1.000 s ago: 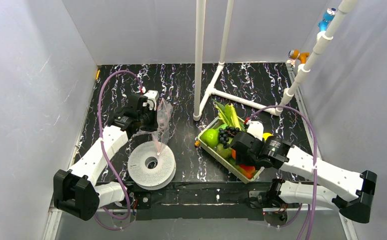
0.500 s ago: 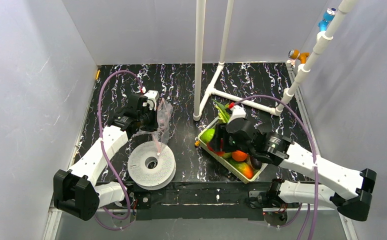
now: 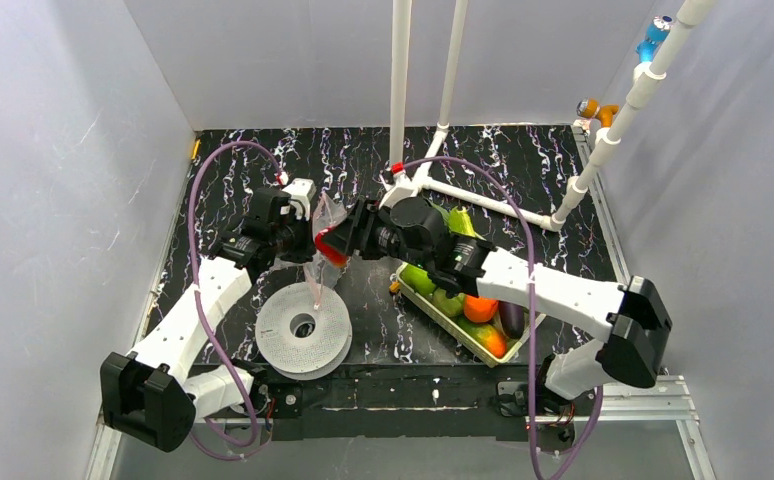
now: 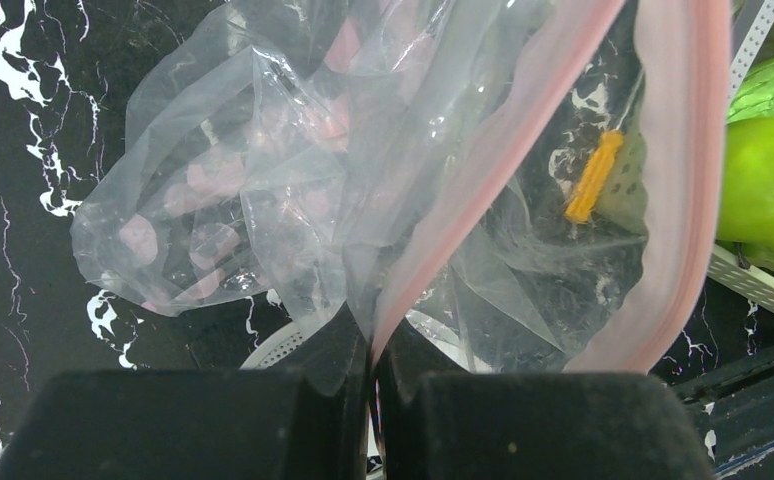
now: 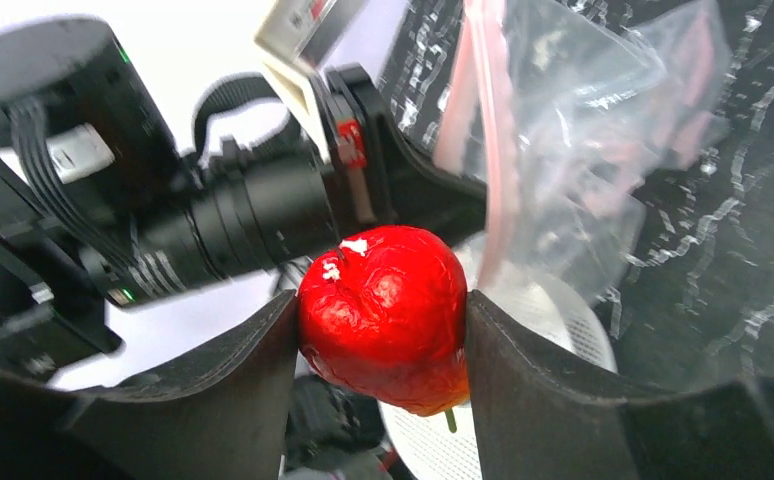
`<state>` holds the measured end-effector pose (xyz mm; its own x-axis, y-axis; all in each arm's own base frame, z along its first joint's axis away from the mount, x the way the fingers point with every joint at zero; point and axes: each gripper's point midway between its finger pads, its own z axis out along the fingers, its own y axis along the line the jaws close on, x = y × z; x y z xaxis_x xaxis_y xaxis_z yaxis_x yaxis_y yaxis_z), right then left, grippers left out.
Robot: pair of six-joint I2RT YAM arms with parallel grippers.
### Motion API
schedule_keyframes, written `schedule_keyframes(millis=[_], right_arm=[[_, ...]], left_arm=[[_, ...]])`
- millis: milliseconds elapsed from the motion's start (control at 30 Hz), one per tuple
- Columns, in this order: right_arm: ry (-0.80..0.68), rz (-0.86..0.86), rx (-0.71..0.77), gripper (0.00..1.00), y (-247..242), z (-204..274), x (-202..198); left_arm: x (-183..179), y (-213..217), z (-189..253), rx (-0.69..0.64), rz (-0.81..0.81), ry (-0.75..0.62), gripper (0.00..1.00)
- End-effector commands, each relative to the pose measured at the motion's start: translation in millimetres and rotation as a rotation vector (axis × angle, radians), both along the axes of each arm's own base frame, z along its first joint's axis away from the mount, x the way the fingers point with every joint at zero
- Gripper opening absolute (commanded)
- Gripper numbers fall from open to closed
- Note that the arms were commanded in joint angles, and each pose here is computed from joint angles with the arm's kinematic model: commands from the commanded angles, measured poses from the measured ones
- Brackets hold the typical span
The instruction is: Place the food in the zip-top bag and seal the zipper
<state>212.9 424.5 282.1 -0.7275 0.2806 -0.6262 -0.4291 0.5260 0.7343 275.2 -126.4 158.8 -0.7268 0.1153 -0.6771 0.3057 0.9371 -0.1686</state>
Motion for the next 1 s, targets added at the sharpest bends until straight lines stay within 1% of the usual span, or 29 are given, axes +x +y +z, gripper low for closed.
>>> schedule_keyframes(millis=[0,100,200,367,533,667,800,967], right_arm=[[0.050,-0.078,0.314,0.01,24,67,19],[0.135,-0.156,0.327,0.01,26,52,31],[0.190,-0.222,0.312,0.01,26,37,44],[0.232,-0.343,0.224,0.01,19,2,63],[0.239,-0.397,0.158,0.01,9,-30,71],[0.236,-0.415,0.089,0.01,4,-46,75],[0.196,-0.388,0.014,0.01,9,-49,72],[0.122,-0.346,-0.122,0.01,21,-51,67]], left_arm=[[-1,-5,16,-0.036,-0.017,-0.036,0.00],[-1,-8,18,-0.048,-0.022,-0.039,0.00],[-1,-9,20,-0.058,-0.024,-0.045,0.00],[-2,-9,25,-0.068,-0.024,-0.063,0.00],[-2,-7,28,-0.067,-0.018,-0.084,0.00],[-3,-8,31,-0.076,-0.026,-0.095,0.00],[-3,-9,31,-0.078,-0.030,-0.095,0.00],[-2,-6,32,-0.069,-0.016,-0.103,0.00]])
